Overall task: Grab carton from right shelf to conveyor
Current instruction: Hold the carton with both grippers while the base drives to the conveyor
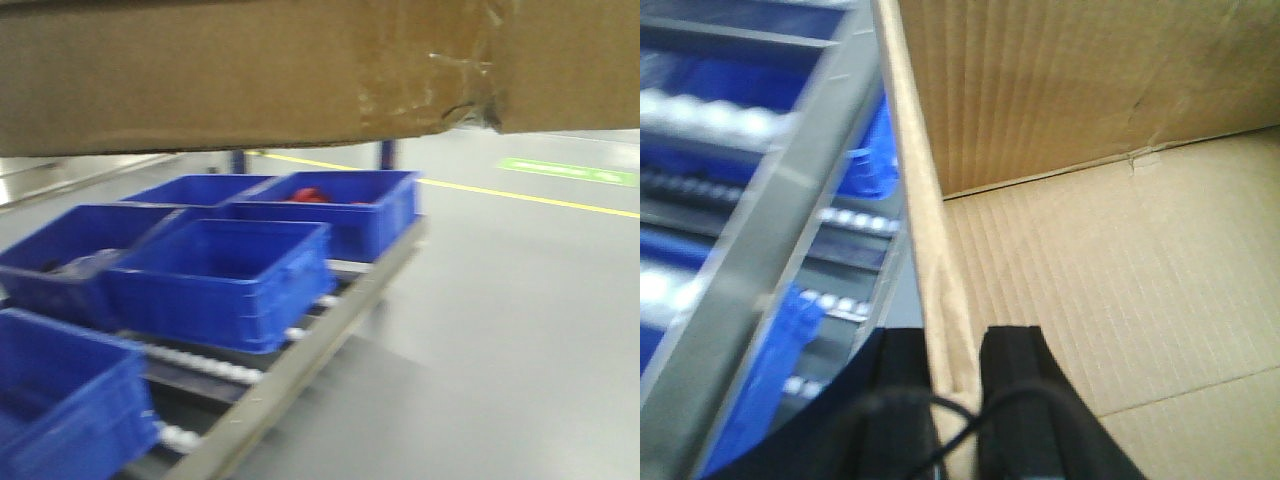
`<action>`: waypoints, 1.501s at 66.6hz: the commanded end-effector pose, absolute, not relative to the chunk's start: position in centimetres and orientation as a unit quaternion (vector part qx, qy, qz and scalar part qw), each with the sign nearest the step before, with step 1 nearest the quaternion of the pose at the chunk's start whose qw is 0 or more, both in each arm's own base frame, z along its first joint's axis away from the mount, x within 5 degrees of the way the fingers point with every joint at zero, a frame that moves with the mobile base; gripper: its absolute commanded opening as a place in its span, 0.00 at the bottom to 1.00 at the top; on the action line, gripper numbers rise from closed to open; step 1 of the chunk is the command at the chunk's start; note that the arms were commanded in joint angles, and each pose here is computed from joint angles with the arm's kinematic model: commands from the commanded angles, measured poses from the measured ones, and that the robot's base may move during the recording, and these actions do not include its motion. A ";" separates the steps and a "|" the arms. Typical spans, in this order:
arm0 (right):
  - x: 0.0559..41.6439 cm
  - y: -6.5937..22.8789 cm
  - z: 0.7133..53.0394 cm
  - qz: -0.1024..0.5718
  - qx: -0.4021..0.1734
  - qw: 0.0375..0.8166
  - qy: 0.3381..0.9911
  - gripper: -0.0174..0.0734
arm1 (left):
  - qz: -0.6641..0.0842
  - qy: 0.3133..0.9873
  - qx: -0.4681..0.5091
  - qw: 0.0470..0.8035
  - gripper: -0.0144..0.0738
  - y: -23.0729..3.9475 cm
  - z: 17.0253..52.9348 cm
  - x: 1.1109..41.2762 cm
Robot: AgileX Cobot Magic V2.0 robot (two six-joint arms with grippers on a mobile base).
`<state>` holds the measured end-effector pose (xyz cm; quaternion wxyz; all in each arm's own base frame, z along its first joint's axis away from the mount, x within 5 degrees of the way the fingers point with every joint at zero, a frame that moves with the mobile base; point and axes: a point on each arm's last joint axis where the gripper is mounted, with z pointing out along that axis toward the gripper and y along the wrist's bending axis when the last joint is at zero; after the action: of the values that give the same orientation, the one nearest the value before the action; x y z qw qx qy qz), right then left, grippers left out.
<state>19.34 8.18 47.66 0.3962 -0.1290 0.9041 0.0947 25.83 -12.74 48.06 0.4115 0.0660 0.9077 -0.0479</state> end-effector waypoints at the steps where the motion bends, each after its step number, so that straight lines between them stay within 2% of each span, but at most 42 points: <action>1: 19.2 8.2 48.4 0.108 -0.131 0.428 0.888 0.12 | -0.069 0.899 0.076 0.426 0.14 -13.1 48.7 25.3; 100: 19.2 8.2 48.4 0.108 -0.131 0.428 0.888 0.12 | -0.064 0.898 0.075 0.428 0.14 -13.0 48.7 25.3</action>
<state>19.34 8.18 47.66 0.3962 -0.1290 0.9041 0.0947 25.84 -12.73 48.06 0.4119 0.0659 0.9076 -0.0470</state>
